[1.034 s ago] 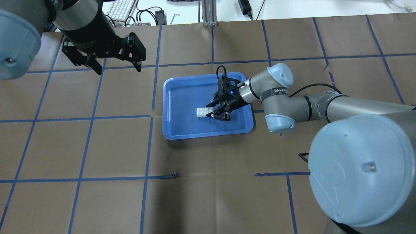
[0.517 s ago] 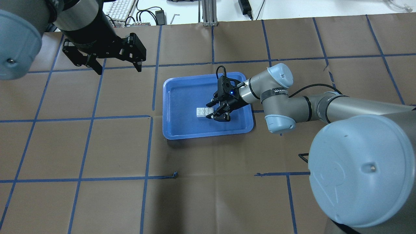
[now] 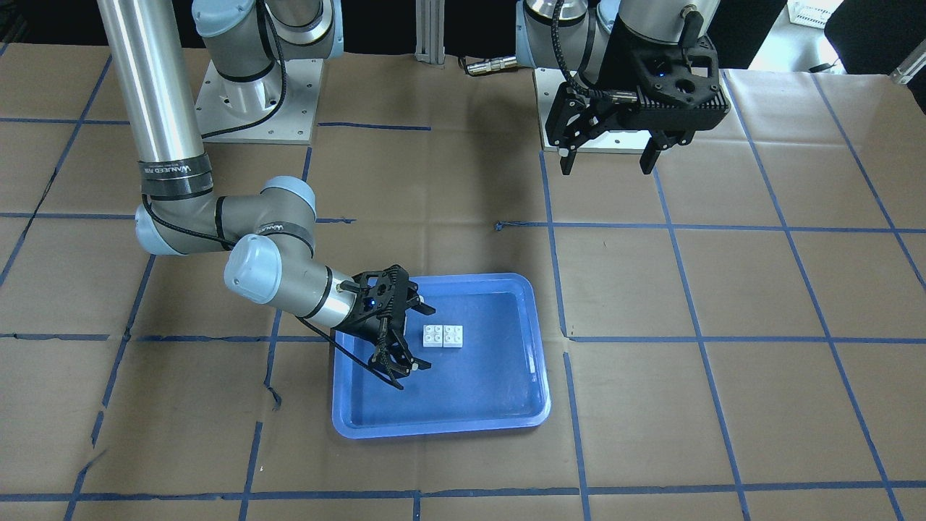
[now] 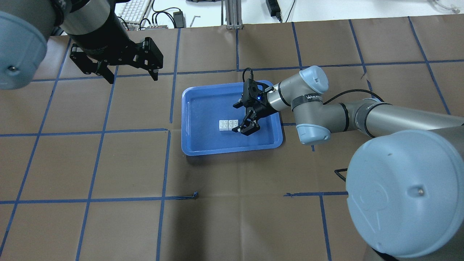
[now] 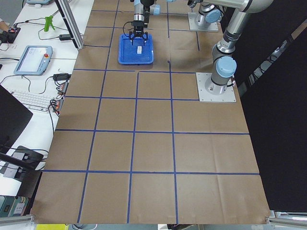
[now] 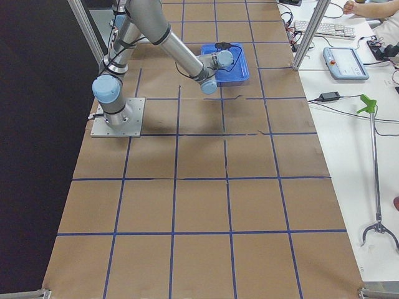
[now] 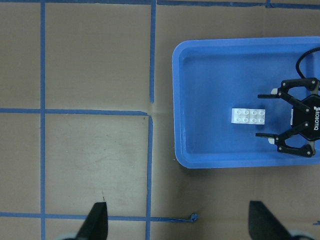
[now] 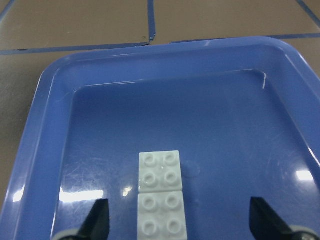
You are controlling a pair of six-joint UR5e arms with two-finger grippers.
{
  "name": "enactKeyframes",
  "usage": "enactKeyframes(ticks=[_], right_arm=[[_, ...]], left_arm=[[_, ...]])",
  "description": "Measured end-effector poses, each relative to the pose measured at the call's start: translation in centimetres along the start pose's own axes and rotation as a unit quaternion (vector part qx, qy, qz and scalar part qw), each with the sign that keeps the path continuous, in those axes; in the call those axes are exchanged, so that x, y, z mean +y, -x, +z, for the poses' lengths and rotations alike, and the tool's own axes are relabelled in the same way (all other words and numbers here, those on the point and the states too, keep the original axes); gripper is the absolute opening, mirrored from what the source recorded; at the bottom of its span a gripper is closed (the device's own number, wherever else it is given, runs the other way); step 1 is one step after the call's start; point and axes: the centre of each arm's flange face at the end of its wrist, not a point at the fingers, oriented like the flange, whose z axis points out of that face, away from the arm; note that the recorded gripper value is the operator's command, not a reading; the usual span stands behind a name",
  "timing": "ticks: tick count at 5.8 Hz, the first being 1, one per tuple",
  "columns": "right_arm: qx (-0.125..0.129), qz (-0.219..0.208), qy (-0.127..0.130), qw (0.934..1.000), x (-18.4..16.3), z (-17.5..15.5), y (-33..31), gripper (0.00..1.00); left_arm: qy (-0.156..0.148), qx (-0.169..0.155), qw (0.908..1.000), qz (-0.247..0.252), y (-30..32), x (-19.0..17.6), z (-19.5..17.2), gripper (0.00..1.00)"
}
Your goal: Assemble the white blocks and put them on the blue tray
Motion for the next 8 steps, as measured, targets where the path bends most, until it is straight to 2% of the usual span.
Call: enactKeyframes(ticks=[1,2,3,4,5,6,7,8], right_arm=[[0.023,0.036,0.028,0.9987,-1.5,-2.3,-1.3,1.0],[0.037,0.095,0.078,0.9918,-3.0,-5.5,-1.6,1.0],[0.048,0.162,0.14,0.9756,-3.9,-9.2,-1.4,1.0],[0.073,0.222,0.197,0.9522,-4.2,-13.4,-1.5,1.0],[0.109,0.278,0.238,0.9243,-4.2,-17.7,-1.7,1.0],[0.149,0.359,0.266,0.8822,-4.5,-22.4,-1.1,1.0],[0.18,0.45,0.281,0.8283,-5.6,-26.2,0.7,1.0],[0.209,0.536,0.281,0.7683,-7.8,-29.2,2.7,1.0]], left_arm=[[0.0,0.0,1.0,0.0,0.0,0.0,0.0,0.99],[0.0,0.0,1.0,0.0,0.0,0.0,0.0,0.99],[0.0,0.0,1.0,0.0,0.0,0.0,0.0,0.99],[0.0,0.0,1.0,0.0,0.0,0.0,0.0,0.99],[0.0,0.0,1.0,0.0,0.0,0.0,0.1,0.99],[0.0,0.0,1.0,0.0,0.0,0.0,0.1,0.99],[0.0,0.0,1.0,0.0,0.0,0.0,0.1,0.99],[0.0,0.0,1.0,0.001,-0.1,0.0,0.1,0.99]])
